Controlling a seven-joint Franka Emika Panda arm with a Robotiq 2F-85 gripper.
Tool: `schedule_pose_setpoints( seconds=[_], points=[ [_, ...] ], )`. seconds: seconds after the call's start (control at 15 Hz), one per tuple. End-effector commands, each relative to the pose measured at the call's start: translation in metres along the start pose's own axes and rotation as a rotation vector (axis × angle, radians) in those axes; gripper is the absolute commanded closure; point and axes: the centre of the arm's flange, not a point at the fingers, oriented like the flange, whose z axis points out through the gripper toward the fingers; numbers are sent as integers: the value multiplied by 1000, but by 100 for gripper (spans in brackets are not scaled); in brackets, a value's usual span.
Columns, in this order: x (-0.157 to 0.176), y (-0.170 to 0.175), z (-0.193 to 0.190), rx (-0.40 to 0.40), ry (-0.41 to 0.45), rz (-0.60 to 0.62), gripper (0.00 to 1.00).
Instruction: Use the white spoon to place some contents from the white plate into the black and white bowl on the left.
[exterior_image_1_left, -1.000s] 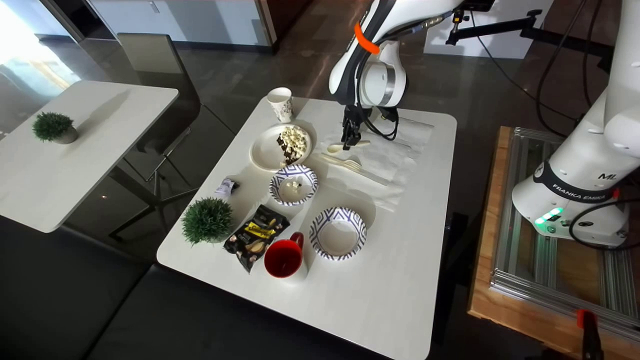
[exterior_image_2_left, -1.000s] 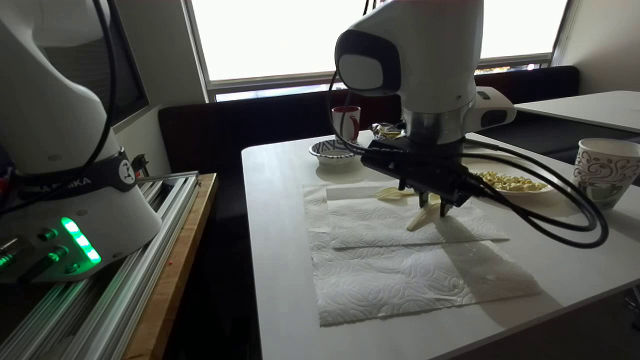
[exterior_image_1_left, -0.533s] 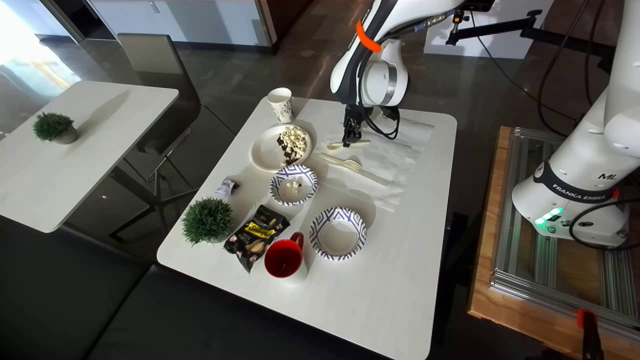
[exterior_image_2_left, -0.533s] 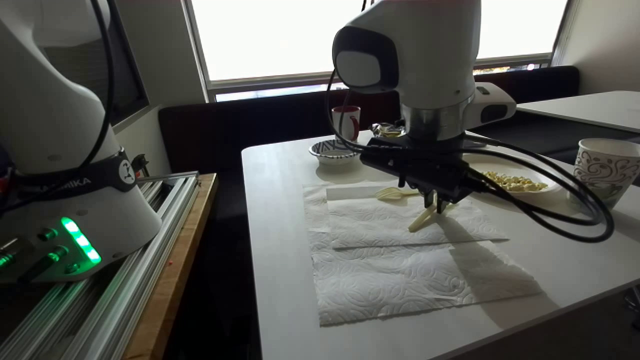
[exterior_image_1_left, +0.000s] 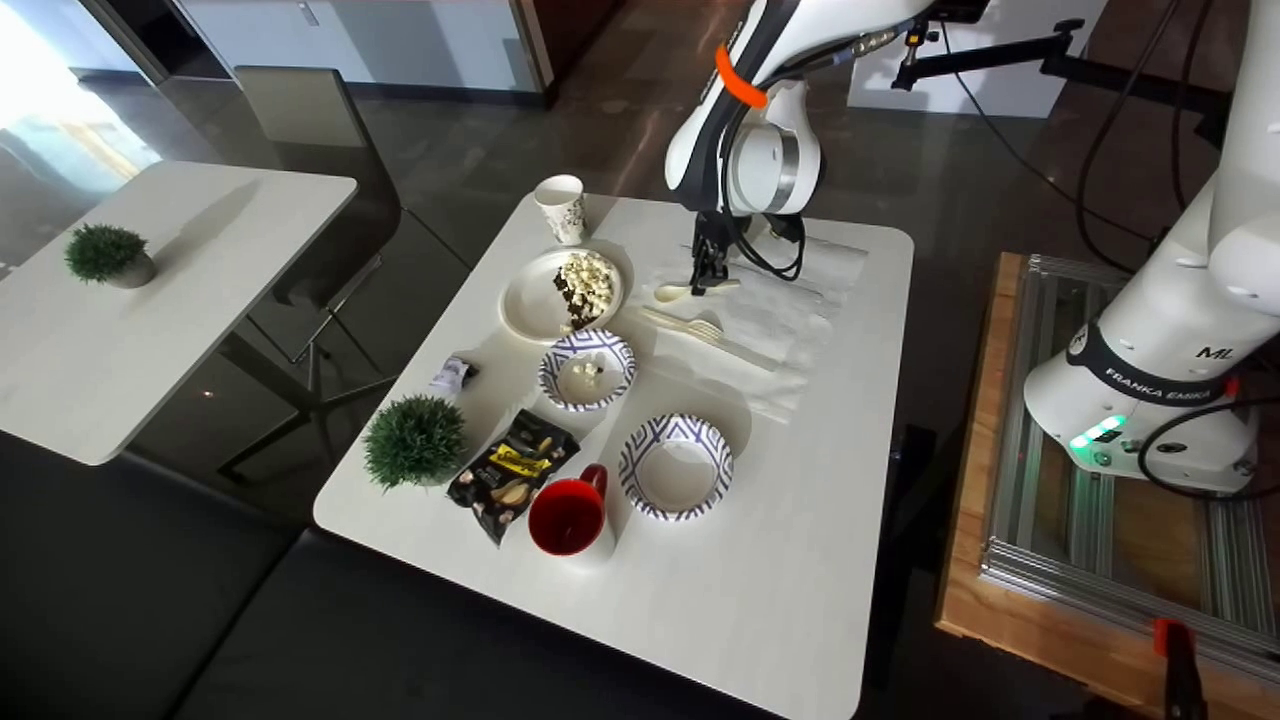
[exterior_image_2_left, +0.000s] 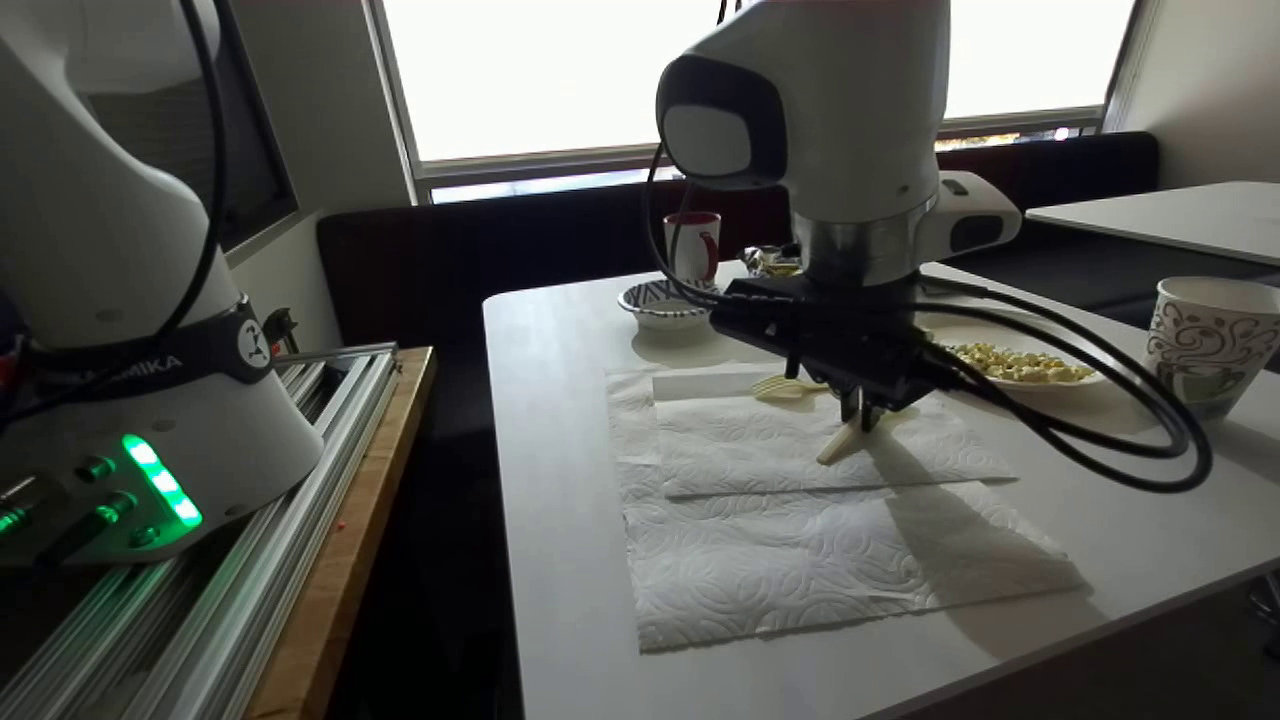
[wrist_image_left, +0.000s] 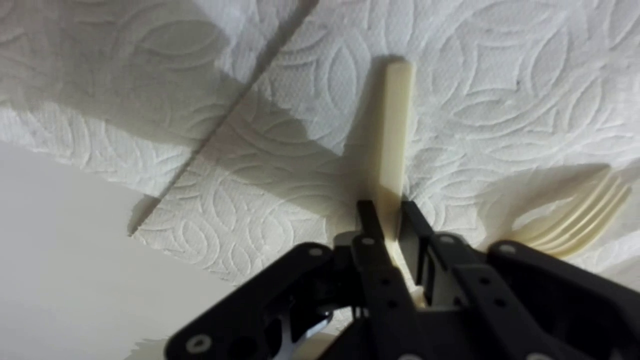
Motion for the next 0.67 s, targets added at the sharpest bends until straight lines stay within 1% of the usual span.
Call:
schedule_pose_setpoints(
  seconds=[0.0,0.07,0.13,0.2,0.27,0.33,0.4,0.47,0.53,0.6],
  points=[
    [-3,-4,-20,-16,5,10,97],
    [-4,-5,-32,0,-5,27,100],
    [-5,-4,-49,0,-20,75,97],
    [-8,0,-64,-6,-19,85,97],
    [-9,5,-79,-20,-50,98,97],
    [-5,10,-91,13,-92,72,97],
    [3,17,-103,56,-154,53,97],
    [7,20,-110,62,-187,50,97],
    [13,22,-119,76,-241,44,97],
    [21,24,-125,102,-272,26,97]
  ],
)
